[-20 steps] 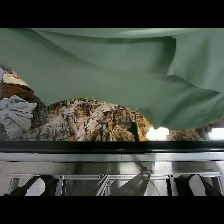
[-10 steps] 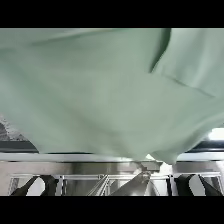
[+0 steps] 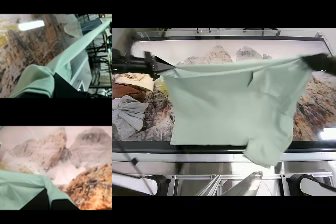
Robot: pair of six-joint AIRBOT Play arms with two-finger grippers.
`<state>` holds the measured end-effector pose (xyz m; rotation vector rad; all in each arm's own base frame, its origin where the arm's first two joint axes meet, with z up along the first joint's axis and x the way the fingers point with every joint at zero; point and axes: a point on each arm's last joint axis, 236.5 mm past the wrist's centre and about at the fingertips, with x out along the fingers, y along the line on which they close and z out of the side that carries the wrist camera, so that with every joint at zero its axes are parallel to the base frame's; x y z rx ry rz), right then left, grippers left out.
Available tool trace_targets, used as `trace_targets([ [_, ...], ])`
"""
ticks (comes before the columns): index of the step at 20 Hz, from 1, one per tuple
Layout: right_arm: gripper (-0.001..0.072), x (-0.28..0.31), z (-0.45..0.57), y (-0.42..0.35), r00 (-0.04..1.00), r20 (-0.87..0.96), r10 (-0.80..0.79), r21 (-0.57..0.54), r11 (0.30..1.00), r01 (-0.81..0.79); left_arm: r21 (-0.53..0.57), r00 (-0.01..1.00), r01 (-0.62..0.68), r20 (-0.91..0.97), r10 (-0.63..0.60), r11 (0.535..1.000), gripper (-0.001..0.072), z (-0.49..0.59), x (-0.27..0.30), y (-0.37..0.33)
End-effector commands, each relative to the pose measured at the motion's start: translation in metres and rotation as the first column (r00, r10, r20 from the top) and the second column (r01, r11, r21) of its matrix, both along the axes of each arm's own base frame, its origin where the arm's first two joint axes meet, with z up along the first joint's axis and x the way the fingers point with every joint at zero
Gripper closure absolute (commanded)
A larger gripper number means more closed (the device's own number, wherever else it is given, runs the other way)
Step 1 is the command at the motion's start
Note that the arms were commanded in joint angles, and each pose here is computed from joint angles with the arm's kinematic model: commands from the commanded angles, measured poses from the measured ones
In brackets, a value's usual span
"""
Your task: Fold the shirts.
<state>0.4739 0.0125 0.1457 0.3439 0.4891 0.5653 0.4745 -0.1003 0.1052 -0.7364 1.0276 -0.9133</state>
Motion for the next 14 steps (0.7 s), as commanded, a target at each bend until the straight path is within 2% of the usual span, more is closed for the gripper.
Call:
trace_targets([
  [1, 0.0684, 0.038, -0.118, -0.006, 0.982, -0.188, -0.035, 0.095, 0.994, 0.054, -0.047, 0.984, 0.019, -0.177, -0.027, 0.999, 0.0685, -0.098, 0.041, -0.006],
  [5, 0.0684, 0.07, -0.177, -0.014, 0.966, -0.25, -0.067, 0.258, 0.957, 0.133, -0.051, 0.969, -0.046, -0.244, 0.032, 0.998, 0.0685, -0.153, 0.08, 0.003],
  [9, 0.0684, 0.092, -0.193, -0.017, 0.965, -0.254, -0.062, 0.317, 0.937, 0.144, -0.021, 0.962, -0.163, -0.225, 0.154, 0.986, 0.0684, -0.172, 0.107, 0.015],
  [12, 0.0684, 0.087, -0.179, -0.018, 0.973, -0.228, -0.023, 0.335, 0.937, 0.101, -0.047, 0.947, -0.144, -0.296, 0.124, 0.989, 0.0684, -0.169, 0.093, 0.02],
  [14, 0.0684, 0.066, -0.178, -0.017, 0.96, -0.275, 0.054, 0.343, 0.938, 0.045, -0.076, 0.931, -0.098, -0.358, 0.065, 0.992, 0.0685, -0.164, 0.074, 0.026],
])
